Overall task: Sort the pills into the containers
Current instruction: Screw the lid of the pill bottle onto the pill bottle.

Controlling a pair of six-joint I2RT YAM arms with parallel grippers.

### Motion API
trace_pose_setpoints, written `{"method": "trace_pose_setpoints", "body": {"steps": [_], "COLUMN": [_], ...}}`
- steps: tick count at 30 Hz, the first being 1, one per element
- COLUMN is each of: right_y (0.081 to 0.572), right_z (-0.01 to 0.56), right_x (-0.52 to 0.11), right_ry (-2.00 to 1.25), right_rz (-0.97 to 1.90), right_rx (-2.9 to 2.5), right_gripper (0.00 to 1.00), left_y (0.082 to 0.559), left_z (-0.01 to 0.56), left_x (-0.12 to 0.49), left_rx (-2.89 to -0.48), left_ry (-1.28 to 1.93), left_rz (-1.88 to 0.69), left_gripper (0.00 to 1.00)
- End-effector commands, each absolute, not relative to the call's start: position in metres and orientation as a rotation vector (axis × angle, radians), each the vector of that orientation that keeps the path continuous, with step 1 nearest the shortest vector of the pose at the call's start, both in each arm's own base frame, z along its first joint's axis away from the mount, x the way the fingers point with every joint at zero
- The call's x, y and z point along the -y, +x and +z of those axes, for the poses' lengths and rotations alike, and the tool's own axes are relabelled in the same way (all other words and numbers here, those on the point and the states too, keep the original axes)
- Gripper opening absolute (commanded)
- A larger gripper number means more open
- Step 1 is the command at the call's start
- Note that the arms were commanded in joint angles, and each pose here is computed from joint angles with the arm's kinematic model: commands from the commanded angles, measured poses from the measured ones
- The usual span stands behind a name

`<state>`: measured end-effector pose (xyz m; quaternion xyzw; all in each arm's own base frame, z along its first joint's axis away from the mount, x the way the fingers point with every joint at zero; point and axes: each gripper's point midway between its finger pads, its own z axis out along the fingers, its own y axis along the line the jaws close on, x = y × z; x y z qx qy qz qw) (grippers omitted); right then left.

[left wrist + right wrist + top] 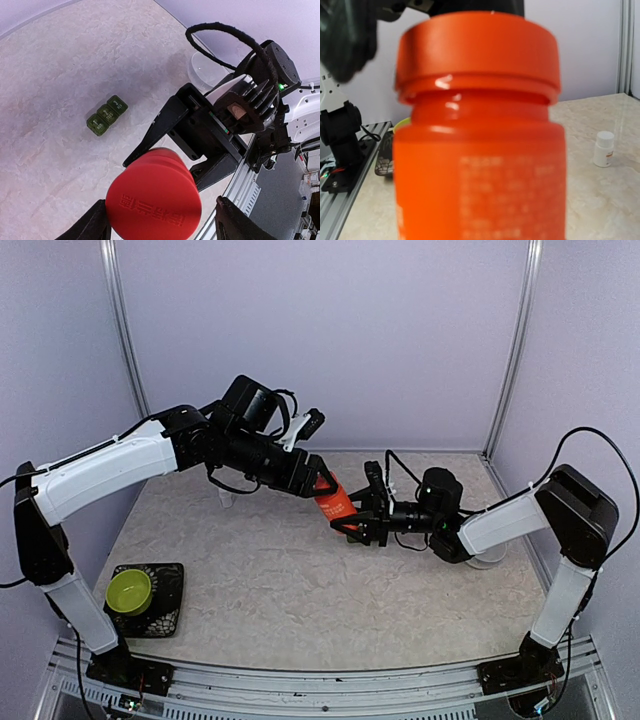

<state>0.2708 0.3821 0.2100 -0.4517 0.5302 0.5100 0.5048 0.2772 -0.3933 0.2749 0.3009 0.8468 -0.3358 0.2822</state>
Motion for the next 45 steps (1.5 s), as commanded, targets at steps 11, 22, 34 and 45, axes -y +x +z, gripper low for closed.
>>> {"method": "trace_pose_setpoints", "body": {"steps": [11,22,34,45], "right_y": [0.268,0.265,0.264,0.264], "right_z": [0.233,0.241,0.235,0.235], "right_x": [-0.384,-0.382,-0.385,-0.386], "right_ry": [-1.095,-1.088,-1.115,-1.124], "right_rz": [1.213,1.223,1.232,1.233], "right_rx": [-1.216,-1.198,-1.209,-1.212], "right_gripper": [0.15,0.15,0.15,0.15], "left_y": [0.282,0.282,0.293,0.289], "left_z": [0.288,0.286,0.290,0.285], "left_x": [0.397,0.395,0.389,0.397], "left_rx": [-2.223,-2.223,-2.226,-2.236], "left_ry": [0.807,0.804,0.805,0.848], "left_rz": [-0.945,-0.928,-0.912,-0.919], "left_gripper": [0.56,0.63,0.83,0.81]}}
